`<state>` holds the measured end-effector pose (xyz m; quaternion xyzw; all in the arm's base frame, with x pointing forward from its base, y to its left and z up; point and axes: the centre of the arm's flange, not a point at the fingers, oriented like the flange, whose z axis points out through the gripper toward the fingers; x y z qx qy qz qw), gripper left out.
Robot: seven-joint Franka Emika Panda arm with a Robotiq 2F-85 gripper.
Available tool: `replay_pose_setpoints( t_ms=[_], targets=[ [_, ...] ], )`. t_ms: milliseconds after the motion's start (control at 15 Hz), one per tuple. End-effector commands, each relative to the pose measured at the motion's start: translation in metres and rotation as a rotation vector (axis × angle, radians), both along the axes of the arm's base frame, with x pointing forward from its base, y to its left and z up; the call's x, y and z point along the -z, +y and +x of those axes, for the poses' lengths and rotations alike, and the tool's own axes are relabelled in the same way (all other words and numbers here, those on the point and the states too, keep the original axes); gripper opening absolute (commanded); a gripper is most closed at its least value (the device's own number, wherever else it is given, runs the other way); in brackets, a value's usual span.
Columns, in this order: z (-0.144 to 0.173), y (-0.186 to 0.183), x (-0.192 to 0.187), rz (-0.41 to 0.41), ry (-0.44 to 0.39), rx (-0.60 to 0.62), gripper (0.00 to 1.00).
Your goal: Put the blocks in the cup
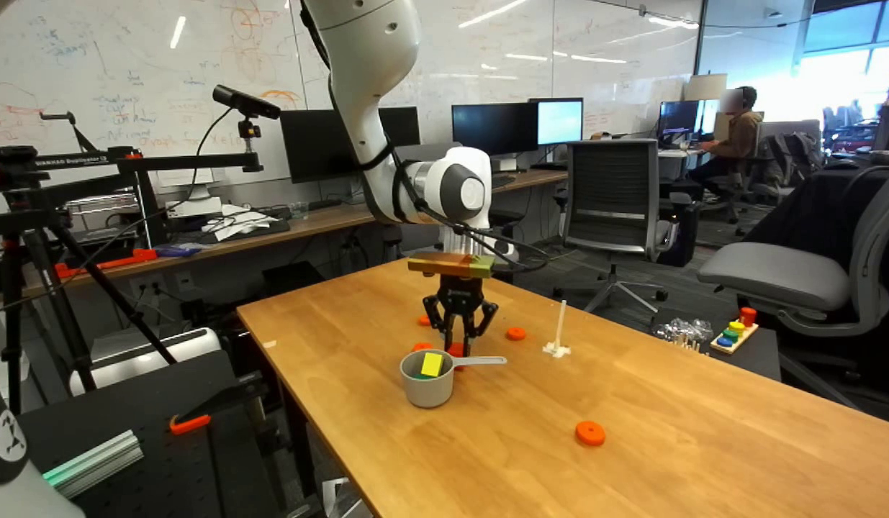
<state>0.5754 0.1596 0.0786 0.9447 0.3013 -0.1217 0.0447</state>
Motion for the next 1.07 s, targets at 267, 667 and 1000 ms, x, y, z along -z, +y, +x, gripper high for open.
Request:
replay_pose_setpoints(
  t_ms=[267, 667, 1000],
  targets=[
    [0.003, 0.029, -0.073, -0.028, -0.063, -0.150, 0.08],
    [-0.026, 0.018, -0.097, -0.100, -0.001, -0.207, 0.08],
    [-0.062, -0.001, -0.082, -0.128, 0.086, -0.216, 0.08]
  ],
)
